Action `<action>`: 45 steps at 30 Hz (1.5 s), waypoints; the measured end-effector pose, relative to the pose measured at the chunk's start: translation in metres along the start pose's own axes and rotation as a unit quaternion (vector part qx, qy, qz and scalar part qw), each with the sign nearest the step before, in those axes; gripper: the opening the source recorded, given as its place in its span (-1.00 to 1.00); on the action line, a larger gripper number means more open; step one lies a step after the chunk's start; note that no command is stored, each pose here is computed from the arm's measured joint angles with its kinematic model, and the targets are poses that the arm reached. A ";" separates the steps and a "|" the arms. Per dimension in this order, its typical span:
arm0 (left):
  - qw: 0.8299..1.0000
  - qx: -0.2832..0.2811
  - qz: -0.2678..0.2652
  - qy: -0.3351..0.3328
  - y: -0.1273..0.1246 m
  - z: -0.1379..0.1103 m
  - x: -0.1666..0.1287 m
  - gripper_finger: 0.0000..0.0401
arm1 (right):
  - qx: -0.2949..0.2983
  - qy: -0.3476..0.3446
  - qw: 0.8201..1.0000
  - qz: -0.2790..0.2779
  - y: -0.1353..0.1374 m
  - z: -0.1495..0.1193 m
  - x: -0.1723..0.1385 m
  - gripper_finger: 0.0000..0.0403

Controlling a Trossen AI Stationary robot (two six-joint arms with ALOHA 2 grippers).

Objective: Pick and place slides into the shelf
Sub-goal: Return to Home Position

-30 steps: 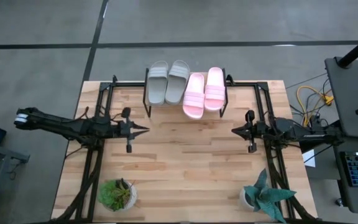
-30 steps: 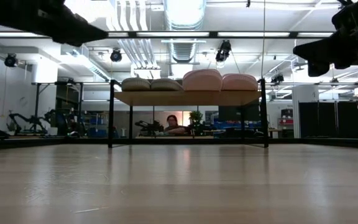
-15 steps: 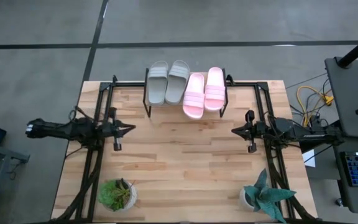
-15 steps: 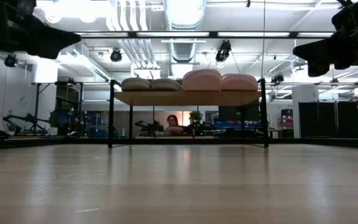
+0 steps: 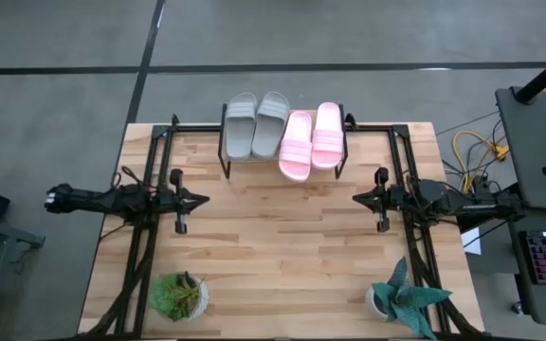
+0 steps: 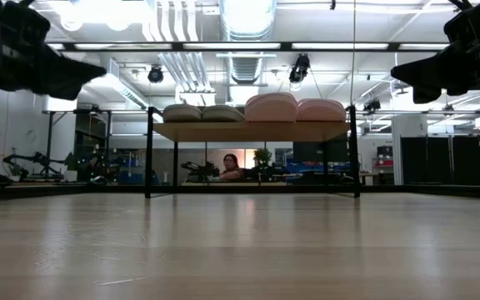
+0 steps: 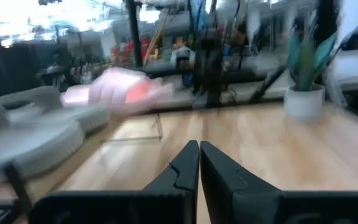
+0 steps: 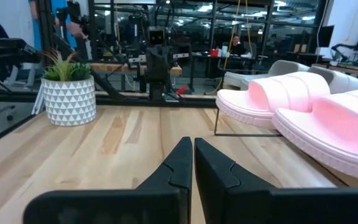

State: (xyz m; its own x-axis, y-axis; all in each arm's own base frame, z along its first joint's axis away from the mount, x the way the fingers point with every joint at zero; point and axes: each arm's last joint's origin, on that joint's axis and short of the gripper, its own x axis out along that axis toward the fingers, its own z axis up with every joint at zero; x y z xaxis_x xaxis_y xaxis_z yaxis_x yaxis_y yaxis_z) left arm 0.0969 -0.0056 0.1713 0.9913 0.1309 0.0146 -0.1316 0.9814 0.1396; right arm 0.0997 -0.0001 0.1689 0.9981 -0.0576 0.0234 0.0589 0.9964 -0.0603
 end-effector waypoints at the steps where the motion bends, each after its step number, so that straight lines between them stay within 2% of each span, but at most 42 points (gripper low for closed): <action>1: 1.000 -0.002 -0.003 -0.010 -0.001 -0.002 0.001 -1.00 | -0.003 0.000 1.000 0.000 0.000 0.000 0.000 -0.96; 7: 0.999 -0.006 -0.033 -0.001 -0.003 -0.004 0.002 -1.00 | -0.004 -0.001 1.000 0.001 0.000 0.000 0.000 -0.96; 14: 1.000 -0.003 -0.029 0.000 -0.003 -0.004 0.002 -1.00 | 0.060 0.014 0.998 0.004 0.000 -0.003 0.000 -0.96; 26: 1.000 0.000 -0.029 0.011 -0.004 -0.006 0.004 -1.00 | 0.043 0.010 0.999 0.004 0.000 -0.002 0.000 -0.96; 45: 0.999 0.003 -0.031 0.020 -0.004 -0.008 0.004 -1.00 | 0.047 0.014 0.999 0.004 0.000 -0.003 0.000 -0.96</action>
State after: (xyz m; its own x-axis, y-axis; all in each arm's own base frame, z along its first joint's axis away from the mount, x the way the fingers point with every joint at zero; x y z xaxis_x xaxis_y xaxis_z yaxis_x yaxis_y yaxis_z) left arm 0.1018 -0.0079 0.1629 0.9966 0.0759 -0.0334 -0.0704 0.9870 0.1442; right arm 0.1000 0.0001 0.1664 0.9987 -0.0500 -0.0040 0.0501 0.9982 0.0331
